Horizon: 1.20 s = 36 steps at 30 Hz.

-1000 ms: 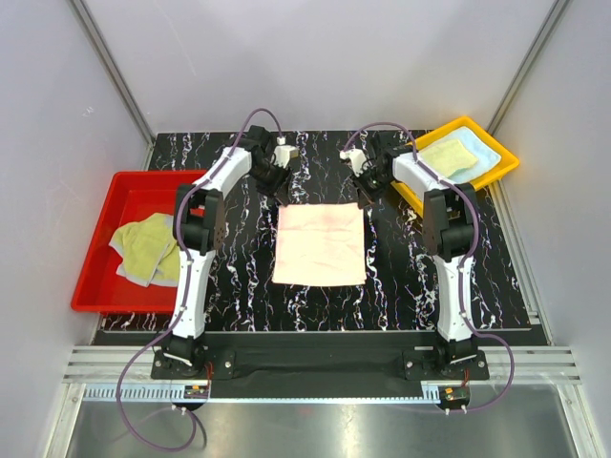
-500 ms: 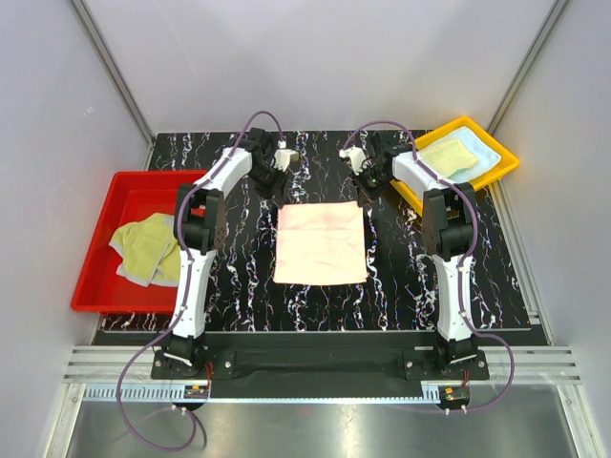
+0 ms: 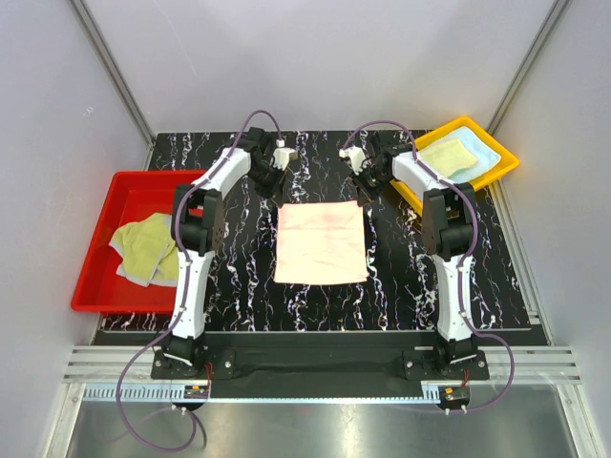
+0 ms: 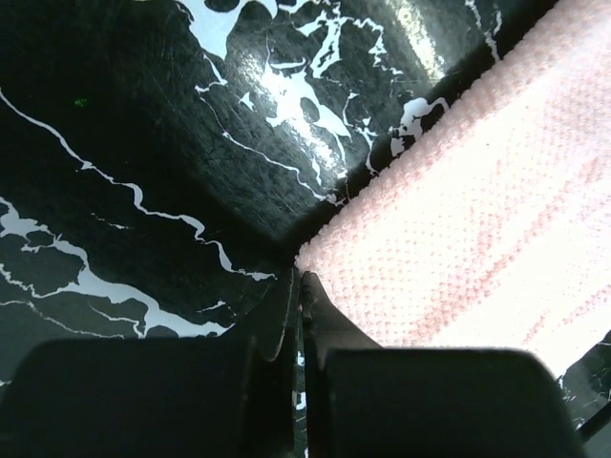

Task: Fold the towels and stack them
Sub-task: Fold the towel

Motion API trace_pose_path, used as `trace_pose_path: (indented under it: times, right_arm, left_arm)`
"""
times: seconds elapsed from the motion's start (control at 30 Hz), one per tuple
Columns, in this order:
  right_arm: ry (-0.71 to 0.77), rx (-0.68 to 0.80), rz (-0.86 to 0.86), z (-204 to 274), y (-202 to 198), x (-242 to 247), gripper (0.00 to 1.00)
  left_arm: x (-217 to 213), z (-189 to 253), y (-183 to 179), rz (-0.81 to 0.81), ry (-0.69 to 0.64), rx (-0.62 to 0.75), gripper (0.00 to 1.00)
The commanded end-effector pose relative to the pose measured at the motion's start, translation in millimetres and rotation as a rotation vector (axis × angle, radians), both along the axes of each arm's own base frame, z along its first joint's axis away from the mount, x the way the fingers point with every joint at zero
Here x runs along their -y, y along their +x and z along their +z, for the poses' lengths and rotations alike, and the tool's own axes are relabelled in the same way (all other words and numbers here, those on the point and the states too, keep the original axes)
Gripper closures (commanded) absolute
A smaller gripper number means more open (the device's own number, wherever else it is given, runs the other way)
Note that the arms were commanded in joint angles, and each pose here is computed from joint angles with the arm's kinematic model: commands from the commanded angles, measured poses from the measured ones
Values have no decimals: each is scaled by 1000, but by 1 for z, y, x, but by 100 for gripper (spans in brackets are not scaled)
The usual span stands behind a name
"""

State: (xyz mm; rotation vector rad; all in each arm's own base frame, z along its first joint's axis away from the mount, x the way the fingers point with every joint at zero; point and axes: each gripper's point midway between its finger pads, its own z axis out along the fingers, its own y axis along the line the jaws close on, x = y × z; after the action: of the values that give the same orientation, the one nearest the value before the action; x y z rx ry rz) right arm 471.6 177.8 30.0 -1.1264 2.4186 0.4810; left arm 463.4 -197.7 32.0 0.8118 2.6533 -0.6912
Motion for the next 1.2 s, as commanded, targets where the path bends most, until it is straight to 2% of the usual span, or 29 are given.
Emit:
trace_pose_path:
  times: [0.0, 0.33, 0.57, 0.97, 1.17]
  right_arm:
    - [17, 102, 8, 30, 14, -3, 100]
    - [-6, 170, -38, 58, 5, 8, 100]
    - [-14, 281, -87, 83, -11, 11, 100]
    - [-22, 362, -155, 92, -68, 11, 100]
    - [-31, 349, -180, 84, -102, 9, 100]
  left_arm:
    - [3, 53, 13, 19, -40, 132, 100]
    - [1, 78, 7, 55, -46, 183, 100]
    - [-2, 89, -14, 61, -19, 195, 100]
    - [2, 106, -73, 55, -14, 225, 100]
    - [1, 103, -102, 58, -8, 215, 100]
